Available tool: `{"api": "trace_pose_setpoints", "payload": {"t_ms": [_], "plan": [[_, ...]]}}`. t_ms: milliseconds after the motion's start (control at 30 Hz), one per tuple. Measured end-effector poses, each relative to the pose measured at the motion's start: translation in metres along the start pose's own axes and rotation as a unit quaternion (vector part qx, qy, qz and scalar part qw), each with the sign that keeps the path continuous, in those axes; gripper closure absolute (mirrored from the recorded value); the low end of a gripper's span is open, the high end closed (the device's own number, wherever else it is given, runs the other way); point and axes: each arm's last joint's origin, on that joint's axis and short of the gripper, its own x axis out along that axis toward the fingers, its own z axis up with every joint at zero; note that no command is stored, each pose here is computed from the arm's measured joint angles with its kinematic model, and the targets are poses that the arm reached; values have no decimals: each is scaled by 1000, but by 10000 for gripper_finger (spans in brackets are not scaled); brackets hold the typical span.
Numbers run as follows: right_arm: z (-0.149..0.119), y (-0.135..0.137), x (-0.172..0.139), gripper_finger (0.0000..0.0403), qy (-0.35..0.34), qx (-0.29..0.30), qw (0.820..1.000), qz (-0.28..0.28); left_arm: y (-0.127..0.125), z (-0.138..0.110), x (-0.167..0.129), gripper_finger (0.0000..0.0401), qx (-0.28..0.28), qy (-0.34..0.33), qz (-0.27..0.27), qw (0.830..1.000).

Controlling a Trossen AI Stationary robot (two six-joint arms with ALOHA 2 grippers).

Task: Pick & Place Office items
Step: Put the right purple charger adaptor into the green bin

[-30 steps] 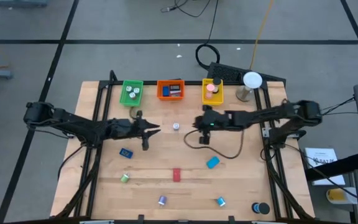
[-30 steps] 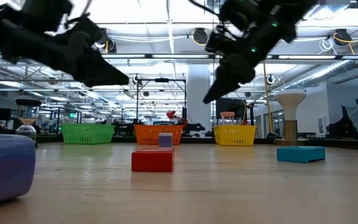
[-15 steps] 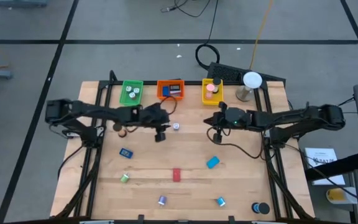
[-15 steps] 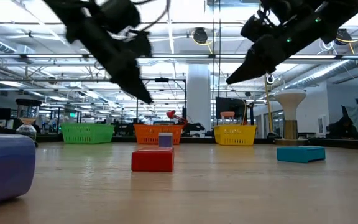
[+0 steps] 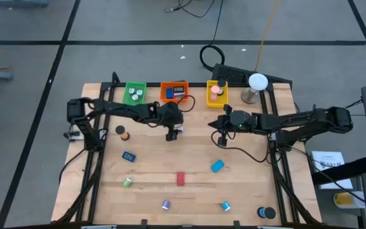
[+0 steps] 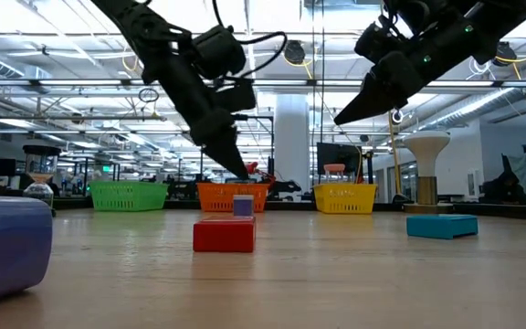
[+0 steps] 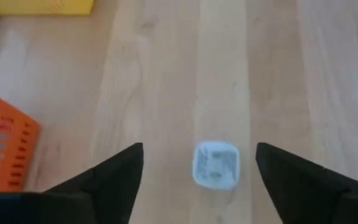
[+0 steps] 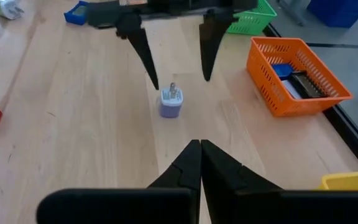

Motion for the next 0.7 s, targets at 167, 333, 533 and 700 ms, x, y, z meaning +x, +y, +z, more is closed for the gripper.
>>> {"api": "trace_pose_setpoints", "payload": {"t_ms": [167, 333, 533, 700], "plan": [[0, 1, 0, 402, -1, -1, 1000, 1, -1, -7, 14, 78, 7, 23, 4, 1000], [1, 1, 0, 401, -4, -4, 1000, 1, -2, -10, 24, 83, 10, 26, 6, 1000], [1, 1, 0, 402, -3, -4, 1000, 1, -2, -10, 30, 141, 12, 17, 9, 1000], [1, 1, 0, 402, -3, -5, 1000, 1, -5, -11, 32, 196, 20, 20, 6, 1000]]}}
